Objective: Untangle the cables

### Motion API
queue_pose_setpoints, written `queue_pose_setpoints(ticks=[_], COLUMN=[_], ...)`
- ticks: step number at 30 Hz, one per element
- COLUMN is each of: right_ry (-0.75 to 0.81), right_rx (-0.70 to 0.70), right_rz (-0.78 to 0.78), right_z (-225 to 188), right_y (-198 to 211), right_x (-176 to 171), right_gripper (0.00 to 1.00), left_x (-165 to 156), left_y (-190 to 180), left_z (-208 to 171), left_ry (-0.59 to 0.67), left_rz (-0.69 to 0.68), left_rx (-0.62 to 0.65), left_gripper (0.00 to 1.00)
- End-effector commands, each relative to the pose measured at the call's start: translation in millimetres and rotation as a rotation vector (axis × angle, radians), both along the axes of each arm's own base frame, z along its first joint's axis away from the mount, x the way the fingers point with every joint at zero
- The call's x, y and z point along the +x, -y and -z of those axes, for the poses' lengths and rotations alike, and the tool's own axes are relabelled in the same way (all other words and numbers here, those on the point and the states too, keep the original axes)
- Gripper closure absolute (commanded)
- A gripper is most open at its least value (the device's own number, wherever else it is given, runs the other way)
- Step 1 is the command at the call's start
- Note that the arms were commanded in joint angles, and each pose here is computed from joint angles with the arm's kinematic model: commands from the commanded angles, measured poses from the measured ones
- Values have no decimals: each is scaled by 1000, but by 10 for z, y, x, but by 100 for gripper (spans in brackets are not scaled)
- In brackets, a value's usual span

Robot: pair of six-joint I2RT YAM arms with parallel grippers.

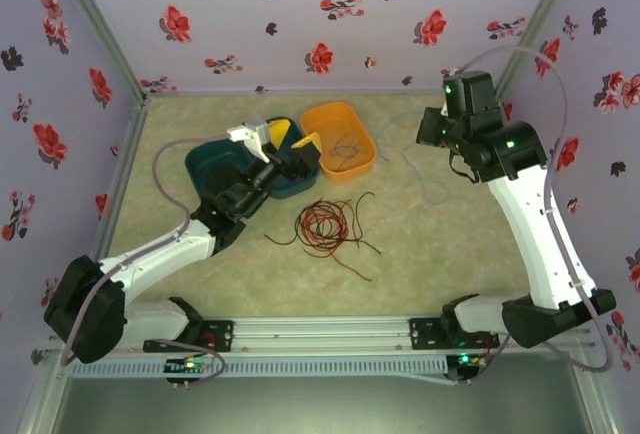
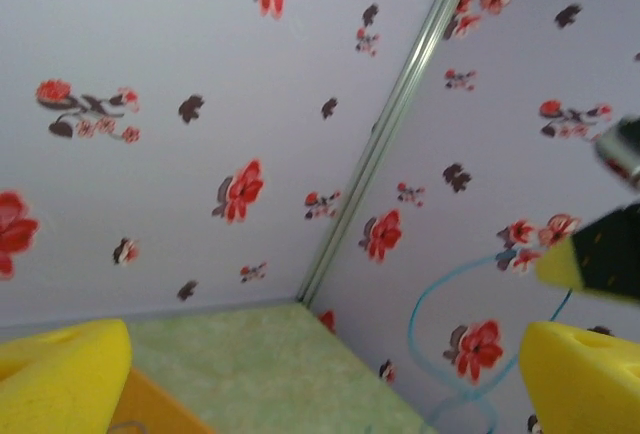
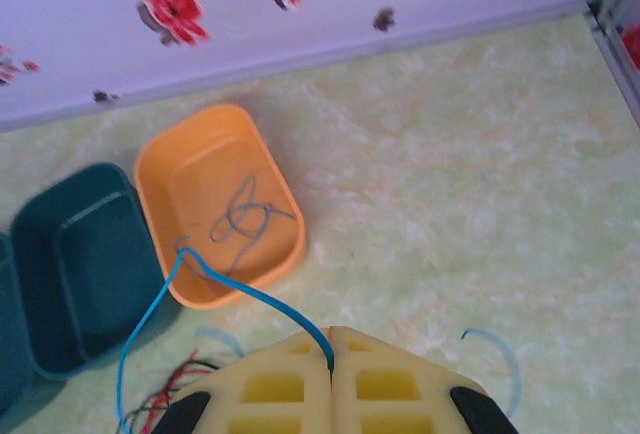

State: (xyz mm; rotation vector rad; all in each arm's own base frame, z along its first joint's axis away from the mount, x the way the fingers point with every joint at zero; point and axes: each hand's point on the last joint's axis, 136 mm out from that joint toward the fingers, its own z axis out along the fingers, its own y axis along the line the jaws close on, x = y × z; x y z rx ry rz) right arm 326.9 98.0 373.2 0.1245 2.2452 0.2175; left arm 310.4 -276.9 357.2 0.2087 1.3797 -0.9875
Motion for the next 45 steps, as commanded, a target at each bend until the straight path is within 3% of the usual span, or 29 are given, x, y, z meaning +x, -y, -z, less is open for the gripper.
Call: queue_pose_setpoints(ticks=[1,9,18,34,45], right_ry=[67,204,283,215,112], right_rx=[-17,-6,-5,18,-84], right_rz=[-49,-154,-217,-192,-111], right_z=[-270,-694,-788,-276,521], right_y=[-91,-498,-929,-1208,-1227], right_x=[77,474,1013,1560,2040], right_gripper=[100,100,100,100,100], left_x=[57,63,4,29,12], left_y=[-83,-258,-505,-563,-577], left_z=[47,506,799,1119,1242], left_ry=[-24,-146,-213,-279,-312], left_rz=[-57,-134,-204,-220,-213], left_rx=[85,227,305,371,381], left_gripper=[0,0,0,0,0])
